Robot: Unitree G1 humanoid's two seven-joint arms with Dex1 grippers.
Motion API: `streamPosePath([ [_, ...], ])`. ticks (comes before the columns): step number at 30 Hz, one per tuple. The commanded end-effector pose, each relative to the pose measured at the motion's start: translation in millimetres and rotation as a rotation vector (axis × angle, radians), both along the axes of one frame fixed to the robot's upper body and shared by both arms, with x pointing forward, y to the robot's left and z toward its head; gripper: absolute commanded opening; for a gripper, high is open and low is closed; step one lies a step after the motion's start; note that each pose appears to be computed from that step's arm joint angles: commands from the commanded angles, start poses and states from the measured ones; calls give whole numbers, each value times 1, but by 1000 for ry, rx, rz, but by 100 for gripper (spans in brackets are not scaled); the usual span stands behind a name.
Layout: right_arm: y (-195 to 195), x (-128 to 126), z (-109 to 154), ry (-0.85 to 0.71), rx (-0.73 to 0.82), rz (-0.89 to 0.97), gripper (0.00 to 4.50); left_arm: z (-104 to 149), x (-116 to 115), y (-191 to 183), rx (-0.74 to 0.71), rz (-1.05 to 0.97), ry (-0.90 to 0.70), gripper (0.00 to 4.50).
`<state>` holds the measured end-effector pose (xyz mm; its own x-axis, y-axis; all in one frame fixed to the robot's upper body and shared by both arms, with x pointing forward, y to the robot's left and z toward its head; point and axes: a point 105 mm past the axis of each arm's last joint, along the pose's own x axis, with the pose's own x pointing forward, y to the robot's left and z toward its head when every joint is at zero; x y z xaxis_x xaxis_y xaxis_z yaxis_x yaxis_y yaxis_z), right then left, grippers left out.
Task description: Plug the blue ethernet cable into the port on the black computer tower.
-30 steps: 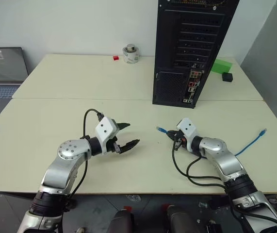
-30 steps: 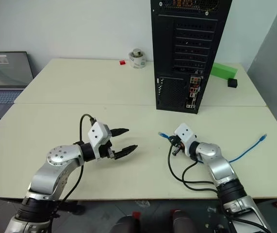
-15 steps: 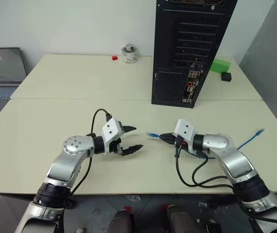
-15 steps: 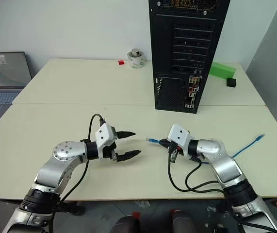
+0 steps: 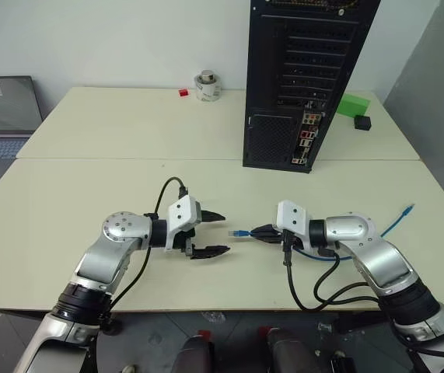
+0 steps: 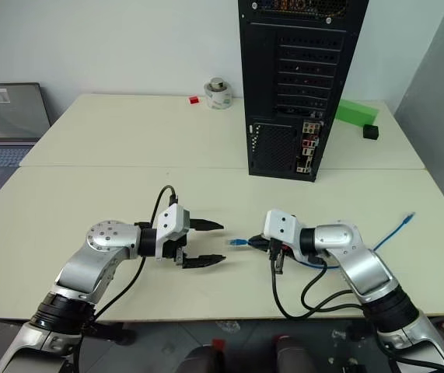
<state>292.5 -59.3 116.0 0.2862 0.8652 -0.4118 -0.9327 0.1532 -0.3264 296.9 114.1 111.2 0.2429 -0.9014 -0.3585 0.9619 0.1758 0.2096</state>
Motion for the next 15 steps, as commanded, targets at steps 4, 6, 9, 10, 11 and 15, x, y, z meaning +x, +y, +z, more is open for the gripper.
streamPosePath([
  [4,10,-9,14,-46,14,60,0,6,0,-12,-8,-39,-34,335],
  [6,10,-10,14,-46,12,63,0,6,0,-13,-12,-41,-34,295],
  [9,11,-10,14,-47,8,65,0,6,0,-12,-10,-41,-32,242],
  [10,11,-10,13,-47,6,66,0,6,1,-12,-8,-41,-31,220],
  [11,11,-10,13,-48,5,66,0,5,0,-11,-4,-43,-29,200],
  [15,11,-10,13,-52,4,67,0,4,0,-11,2,-46,-27,113],
])
